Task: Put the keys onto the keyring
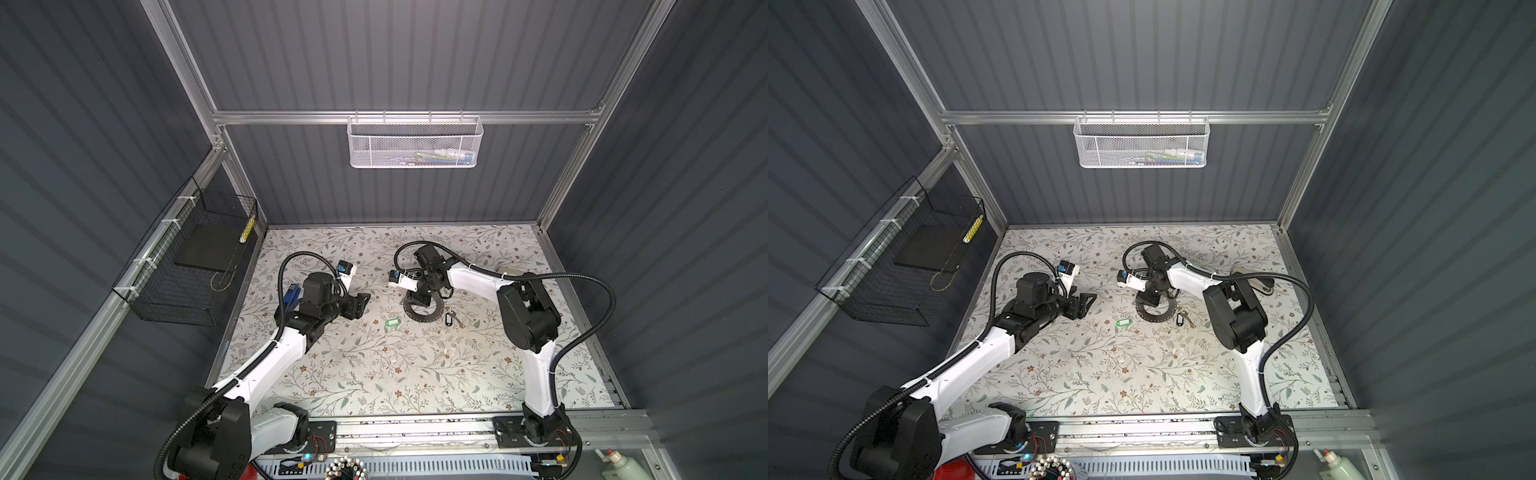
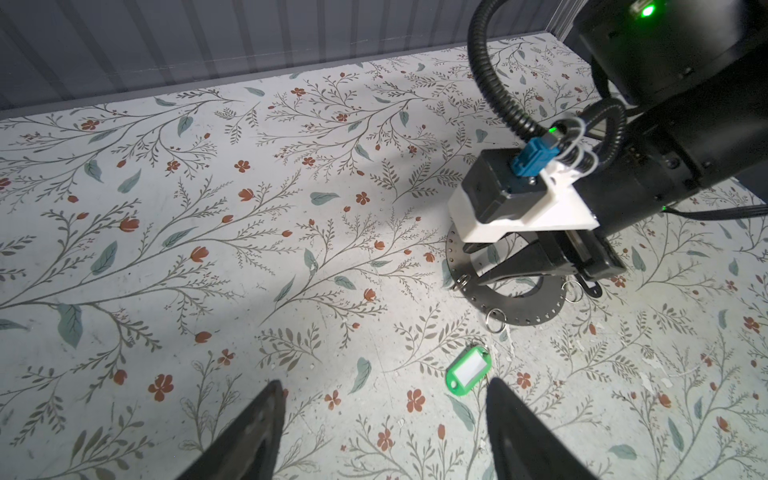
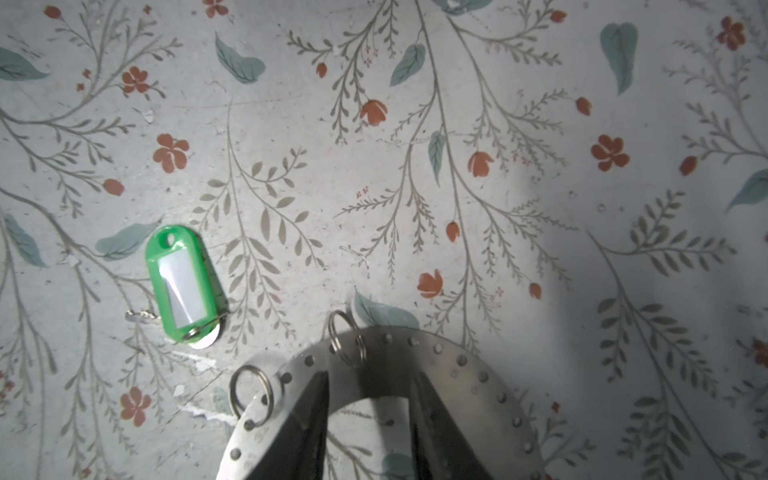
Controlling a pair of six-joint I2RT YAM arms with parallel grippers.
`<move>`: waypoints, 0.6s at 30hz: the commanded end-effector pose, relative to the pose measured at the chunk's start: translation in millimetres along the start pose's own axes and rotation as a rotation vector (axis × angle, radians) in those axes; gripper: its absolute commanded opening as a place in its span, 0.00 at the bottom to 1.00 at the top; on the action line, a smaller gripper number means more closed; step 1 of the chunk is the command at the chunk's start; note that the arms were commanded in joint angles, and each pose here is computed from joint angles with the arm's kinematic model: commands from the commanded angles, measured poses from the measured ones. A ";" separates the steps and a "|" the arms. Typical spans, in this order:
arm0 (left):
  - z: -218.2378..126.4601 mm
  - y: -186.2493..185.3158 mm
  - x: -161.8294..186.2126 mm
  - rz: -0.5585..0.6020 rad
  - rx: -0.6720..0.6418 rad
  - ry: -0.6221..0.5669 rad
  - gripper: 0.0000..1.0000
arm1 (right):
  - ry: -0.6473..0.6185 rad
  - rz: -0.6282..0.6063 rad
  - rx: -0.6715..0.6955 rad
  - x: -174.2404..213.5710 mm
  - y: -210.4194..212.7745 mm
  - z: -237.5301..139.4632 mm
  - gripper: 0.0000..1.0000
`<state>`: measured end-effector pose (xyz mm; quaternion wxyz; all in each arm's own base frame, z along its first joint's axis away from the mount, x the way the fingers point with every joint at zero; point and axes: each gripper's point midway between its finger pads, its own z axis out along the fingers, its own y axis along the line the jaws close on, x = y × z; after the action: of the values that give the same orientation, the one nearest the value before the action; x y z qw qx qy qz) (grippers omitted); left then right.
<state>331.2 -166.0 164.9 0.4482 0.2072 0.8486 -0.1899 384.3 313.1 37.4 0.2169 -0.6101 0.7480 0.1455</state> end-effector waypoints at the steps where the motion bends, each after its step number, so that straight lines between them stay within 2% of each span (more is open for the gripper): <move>1: 0.1 2.5 -1.8 0.026 -0.007 -0.015 0.76 | 0.026 -0.027 0.005 0.5 -3.4 3.3 0.36; 12: 8.6 3.1 0.3 0.030 0.000 0.005 0.75 | 0.041 -0.098 -0.029 2.1 5.6 11.8 0.34; 18: 10.6 2.8 1.6 0.043 0.006 0.011 0.75 | 0.050 -0.112 -0.027 3.4 5.9 16.0 0.26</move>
<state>333.9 -167.1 151.6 0.4352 0.2167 0.8544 -0.1834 383.1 318.1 29.8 0.2114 -0.6484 0.7201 0.1279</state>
